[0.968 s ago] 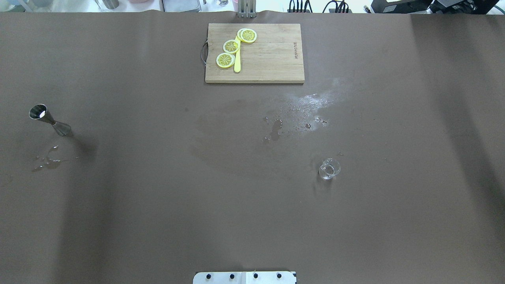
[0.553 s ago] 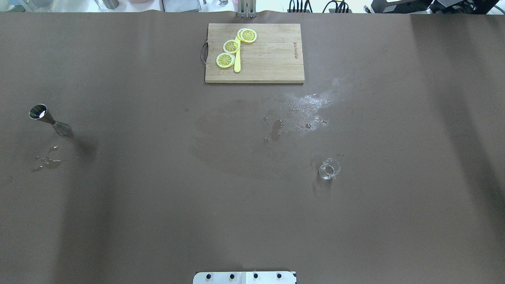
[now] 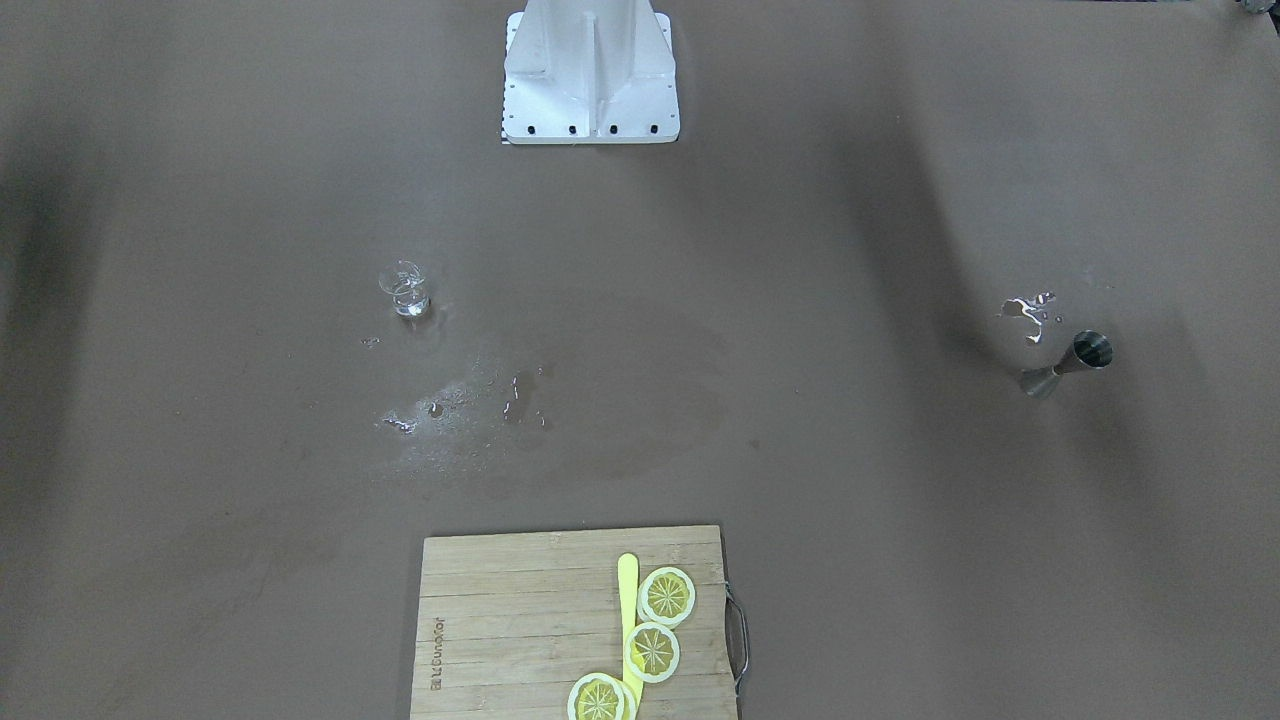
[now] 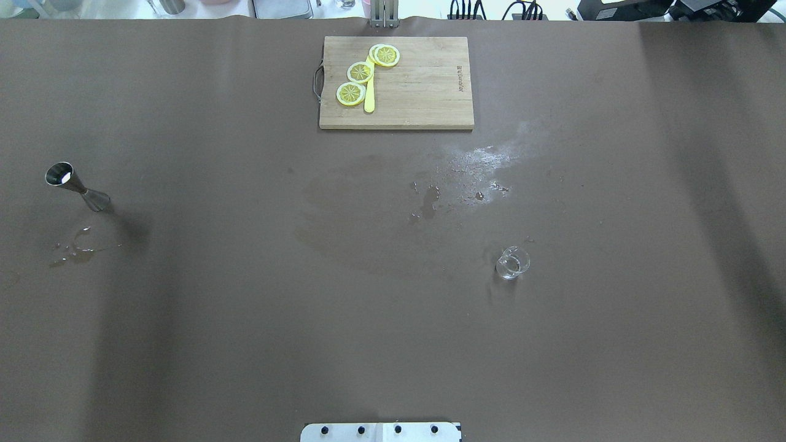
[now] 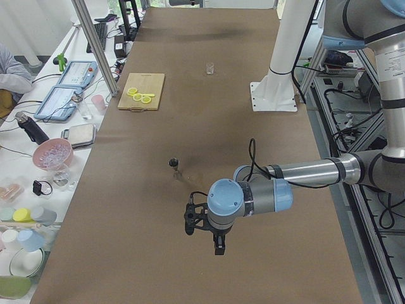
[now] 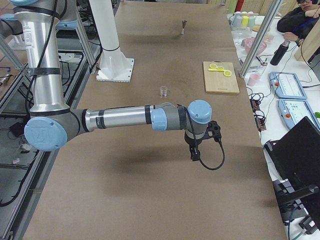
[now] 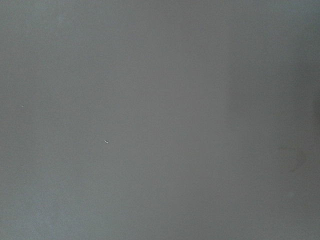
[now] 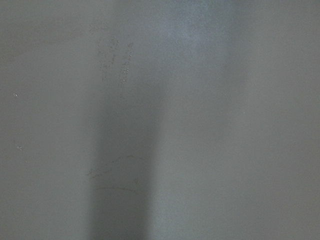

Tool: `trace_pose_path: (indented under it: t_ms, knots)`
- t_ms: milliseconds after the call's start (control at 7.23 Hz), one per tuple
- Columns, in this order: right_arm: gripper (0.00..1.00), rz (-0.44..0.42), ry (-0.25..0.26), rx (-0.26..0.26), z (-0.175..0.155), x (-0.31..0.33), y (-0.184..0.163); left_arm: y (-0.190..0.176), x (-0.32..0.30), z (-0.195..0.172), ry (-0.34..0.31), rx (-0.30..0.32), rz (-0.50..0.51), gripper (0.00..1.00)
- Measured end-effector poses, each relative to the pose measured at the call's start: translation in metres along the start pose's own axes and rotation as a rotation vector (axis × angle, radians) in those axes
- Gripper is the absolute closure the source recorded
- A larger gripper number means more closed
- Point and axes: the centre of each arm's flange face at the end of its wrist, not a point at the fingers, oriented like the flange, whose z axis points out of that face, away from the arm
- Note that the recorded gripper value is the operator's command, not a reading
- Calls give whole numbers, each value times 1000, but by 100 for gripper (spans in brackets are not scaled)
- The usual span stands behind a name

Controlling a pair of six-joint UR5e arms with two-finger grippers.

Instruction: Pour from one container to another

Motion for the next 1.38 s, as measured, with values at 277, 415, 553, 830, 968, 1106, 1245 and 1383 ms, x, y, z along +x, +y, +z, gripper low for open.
trace_pose_path:
  t_ms: [277, 415, 553, 830, 968, 1106, 1245, 1383]
  knots:
    - [0, -22, -6, 1, 1, -10, -5, 0, 0, 0, 0, 0, -1, 2]
    - [0, -36, -9, 0, 3, -15, -9, 0, -1, 0, -1, 0, -2, 2]
    - [0, -55, -12, 2, 5, -21, -12, 0, -1, 0, -1, -1, -3, 2]
    - [0, -141, -17, 41, 15, -36, -19, 1, -1, 0, -1, -1, -2, 2]
    - [0, -190, -21, 70, 18, -45, -24, 1, -1, 0, -1, -1, -2, 2]
    - [0, -240, -30, 103, 18, -55, -28, 1, -1, 0, -1, -1, -1, 2]
    - [0, -294, -43, 137, 19, -65, -32, 1, 0, 0, -2, 0, 0, 2]
    - [0, -340, -59, 157, 20, -78, -38, 0, 0, 0, -2, 0, 1, 2]
